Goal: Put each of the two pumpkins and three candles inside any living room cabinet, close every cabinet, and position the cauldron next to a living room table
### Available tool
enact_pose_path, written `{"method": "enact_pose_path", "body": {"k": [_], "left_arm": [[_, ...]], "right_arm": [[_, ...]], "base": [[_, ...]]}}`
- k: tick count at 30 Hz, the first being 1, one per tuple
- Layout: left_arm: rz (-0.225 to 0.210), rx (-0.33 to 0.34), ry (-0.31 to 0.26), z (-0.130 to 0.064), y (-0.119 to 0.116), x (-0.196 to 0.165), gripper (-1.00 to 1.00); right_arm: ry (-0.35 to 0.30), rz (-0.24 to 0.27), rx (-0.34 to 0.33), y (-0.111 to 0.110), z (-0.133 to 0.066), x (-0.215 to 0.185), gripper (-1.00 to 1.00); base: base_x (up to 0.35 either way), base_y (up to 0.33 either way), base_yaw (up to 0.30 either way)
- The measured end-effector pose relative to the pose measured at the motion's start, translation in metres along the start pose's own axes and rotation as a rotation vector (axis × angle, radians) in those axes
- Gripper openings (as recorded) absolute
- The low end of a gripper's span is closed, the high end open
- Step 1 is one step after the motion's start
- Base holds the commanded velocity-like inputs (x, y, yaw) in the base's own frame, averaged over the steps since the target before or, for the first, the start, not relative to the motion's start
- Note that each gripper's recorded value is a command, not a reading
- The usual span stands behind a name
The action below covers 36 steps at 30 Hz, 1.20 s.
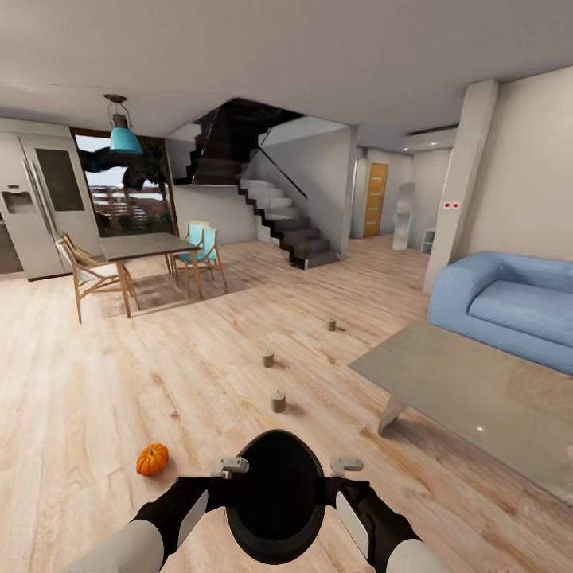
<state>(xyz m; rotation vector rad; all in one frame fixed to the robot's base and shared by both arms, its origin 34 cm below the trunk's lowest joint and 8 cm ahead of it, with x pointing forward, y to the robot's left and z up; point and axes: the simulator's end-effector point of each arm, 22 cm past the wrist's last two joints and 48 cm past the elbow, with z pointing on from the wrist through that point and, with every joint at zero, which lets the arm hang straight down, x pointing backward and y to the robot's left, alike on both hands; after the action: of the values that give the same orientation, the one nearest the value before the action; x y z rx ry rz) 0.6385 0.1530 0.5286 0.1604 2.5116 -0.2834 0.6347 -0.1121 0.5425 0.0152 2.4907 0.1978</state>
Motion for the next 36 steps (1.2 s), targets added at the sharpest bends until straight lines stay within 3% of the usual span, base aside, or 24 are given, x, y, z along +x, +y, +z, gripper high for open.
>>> {"method": "enact_pose_path", "body": {"k": [28, 36], "left_arm": [[0.006, -0.001, -0.02, -0.006, -0.001, -0.009, -1.0], [0.008, -0.001, -0.026, -0.008, -0.001, -0.012, -1.0]], "right_arm": [[-0.021, -0.002, -0.002, 0.001, -0.006, -0.009, -1.0], [-0.027, -0.003, -0.002, 0.002, -0.008, -0.011, -1.0]], "base": [[0.0, 0.0, -0.267], [0.0, -0.155, -0.267]]}}
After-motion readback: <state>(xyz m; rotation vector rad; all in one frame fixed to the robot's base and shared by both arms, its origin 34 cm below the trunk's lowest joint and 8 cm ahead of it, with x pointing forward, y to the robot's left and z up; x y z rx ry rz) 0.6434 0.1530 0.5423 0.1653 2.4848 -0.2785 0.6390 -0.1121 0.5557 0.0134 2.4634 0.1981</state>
